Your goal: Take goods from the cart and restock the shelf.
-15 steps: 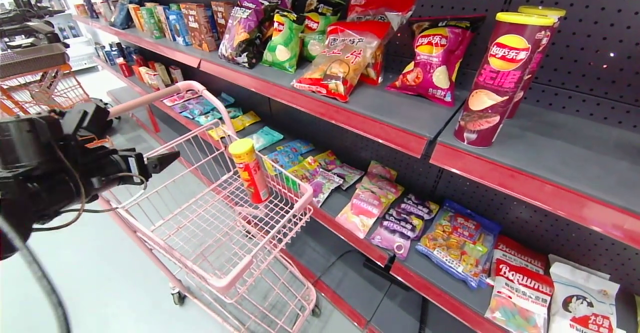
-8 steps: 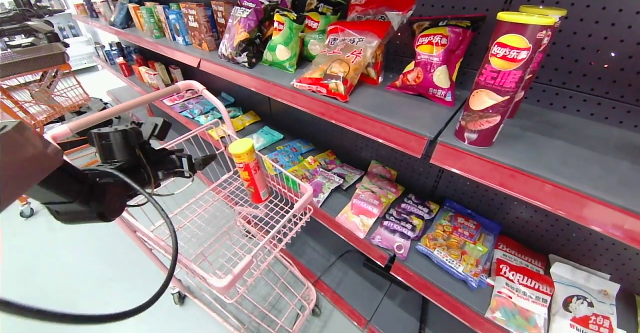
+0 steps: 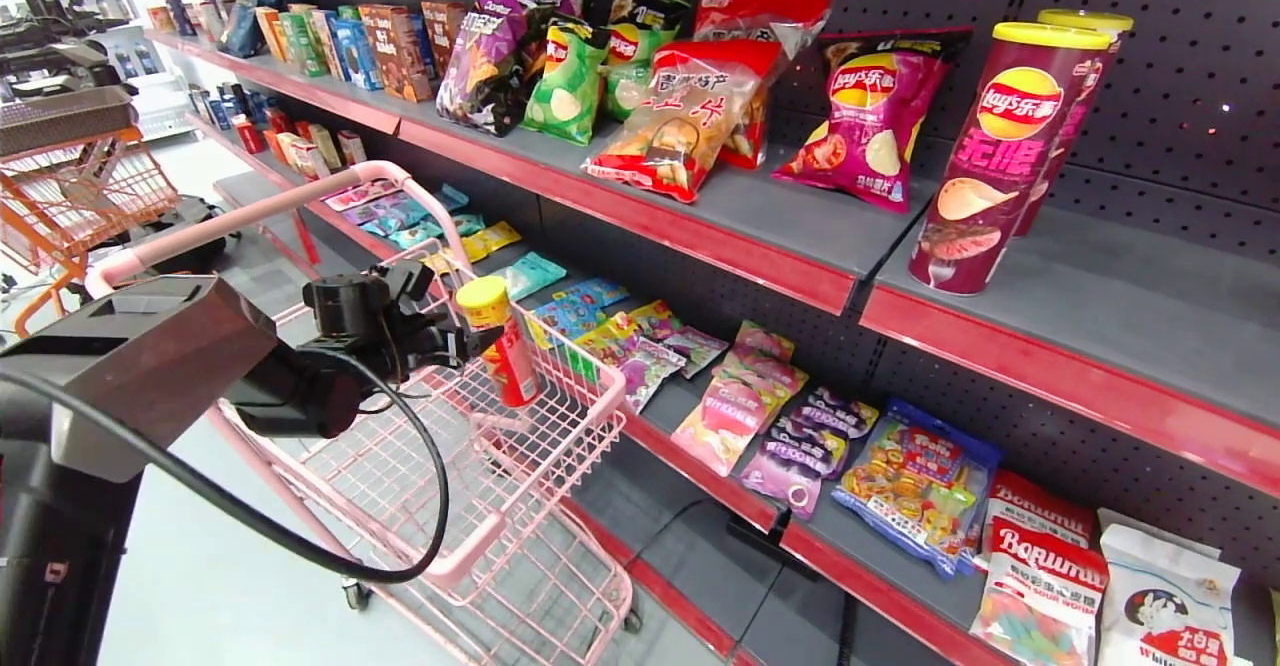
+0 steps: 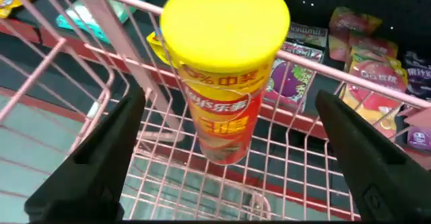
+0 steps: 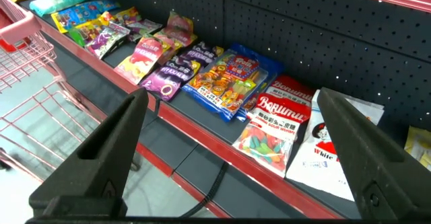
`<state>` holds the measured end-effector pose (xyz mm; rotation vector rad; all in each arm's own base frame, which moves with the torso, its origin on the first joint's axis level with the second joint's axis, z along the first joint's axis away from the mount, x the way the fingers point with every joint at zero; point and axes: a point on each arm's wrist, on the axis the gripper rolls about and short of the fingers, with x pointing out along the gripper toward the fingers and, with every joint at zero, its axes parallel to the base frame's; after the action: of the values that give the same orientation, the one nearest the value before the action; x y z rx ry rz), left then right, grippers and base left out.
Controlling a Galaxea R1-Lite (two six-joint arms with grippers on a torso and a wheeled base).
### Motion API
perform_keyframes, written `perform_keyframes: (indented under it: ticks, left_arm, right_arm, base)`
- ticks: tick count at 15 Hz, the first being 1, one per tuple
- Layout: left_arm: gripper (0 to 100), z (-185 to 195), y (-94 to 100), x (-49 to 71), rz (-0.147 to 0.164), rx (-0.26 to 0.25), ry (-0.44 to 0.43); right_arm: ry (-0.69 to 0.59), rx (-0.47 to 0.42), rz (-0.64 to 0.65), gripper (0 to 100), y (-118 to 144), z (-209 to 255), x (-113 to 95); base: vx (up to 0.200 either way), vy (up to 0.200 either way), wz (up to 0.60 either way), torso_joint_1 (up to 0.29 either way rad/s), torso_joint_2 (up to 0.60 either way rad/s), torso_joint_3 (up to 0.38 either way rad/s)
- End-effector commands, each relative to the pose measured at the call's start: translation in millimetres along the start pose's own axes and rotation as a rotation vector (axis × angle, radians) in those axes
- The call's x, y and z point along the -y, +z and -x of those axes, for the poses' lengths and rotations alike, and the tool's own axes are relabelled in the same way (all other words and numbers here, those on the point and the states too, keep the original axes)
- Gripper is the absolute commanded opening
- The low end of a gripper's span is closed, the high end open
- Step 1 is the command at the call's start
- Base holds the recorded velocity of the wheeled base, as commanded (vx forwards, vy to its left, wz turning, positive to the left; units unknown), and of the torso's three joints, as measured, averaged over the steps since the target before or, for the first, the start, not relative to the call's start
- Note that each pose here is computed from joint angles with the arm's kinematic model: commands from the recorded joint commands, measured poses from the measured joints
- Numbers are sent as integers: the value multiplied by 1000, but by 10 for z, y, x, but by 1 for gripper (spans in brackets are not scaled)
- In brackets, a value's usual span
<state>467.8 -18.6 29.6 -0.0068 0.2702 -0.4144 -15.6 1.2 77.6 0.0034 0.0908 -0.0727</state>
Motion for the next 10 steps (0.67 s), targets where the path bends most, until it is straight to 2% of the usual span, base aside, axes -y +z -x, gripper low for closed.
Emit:
perform_keyframes:
  ticks: [1,4,6,10]
  left_arm:
    - [100,-148,-96,-33,-2,3,-3]
    - [100,-233,-102,-67,-4,4,-4]
    - [100,-328,-107,-97,-13,25,-5]
    - [100,-420,-97,-84,-18,31,-14]
  right_arm:
    - [1,-1,2,100,1,-1,0]
    - [1,-1,2,100,1,-1,0]
    - [1,-1,2,100,1,-1,0]
    - [1,-1,2,100,1,-1,0]
  base:
    - [0,0,0,0,0,0]
    - [0,0,0,0,0,0]
    - [0,0,0,0,0,0]
    - [0,0,0,0,0,0]
